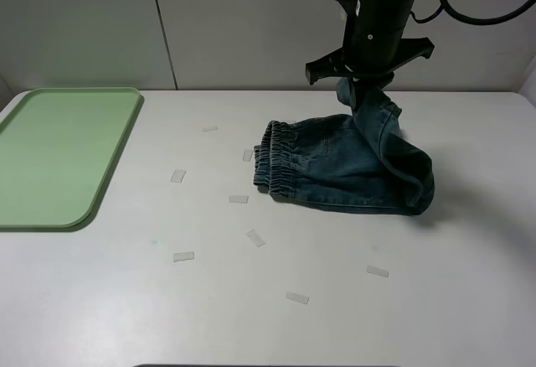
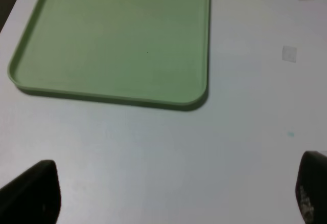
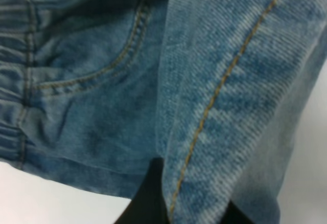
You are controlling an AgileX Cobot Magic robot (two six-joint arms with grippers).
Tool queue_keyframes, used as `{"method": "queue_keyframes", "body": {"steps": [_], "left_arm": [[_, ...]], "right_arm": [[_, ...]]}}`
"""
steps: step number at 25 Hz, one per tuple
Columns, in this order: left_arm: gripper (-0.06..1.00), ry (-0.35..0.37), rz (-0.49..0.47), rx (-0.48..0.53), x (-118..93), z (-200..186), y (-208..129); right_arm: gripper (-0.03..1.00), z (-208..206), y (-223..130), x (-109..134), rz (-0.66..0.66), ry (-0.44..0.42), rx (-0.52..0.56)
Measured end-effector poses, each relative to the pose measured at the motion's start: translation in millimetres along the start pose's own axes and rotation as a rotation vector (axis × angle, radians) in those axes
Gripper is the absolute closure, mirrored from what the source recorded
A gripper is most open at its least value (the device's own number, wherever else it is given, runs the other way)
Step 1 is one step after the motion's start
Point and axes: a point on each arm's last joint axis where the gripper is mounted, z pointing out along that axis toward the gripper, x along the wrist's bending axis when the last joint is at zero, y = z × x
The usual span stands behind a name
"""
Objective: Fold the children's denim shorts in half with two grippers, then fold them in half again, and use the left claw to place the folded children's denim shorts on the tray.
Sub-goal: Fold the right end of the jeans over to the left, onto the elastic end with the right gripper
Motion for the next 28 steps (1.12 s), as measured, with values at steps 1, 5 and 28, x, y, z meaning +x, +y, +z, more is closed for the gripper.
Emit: {"method": "queue_keyframes", "body": {"steps": [1,5,28], "left_arm": [[0.03,0.0,0.0,0.0,0.0,0.0,0.0],[0.03,0.0,0.0,0.0,0.0,0.0,0.0],[0.03,0.0,0.0,0.0,0.0,0.0,0.0]], "right_arm": [[0.97,0.0,0.0,0.0,0.0,0.0,0.0],[0.97,-0.9,-0.1,6.0,0.004,0.003,-0.015],[0.47,-2.6,2.7,21.7,0.079,0.158,-0.045]]}}
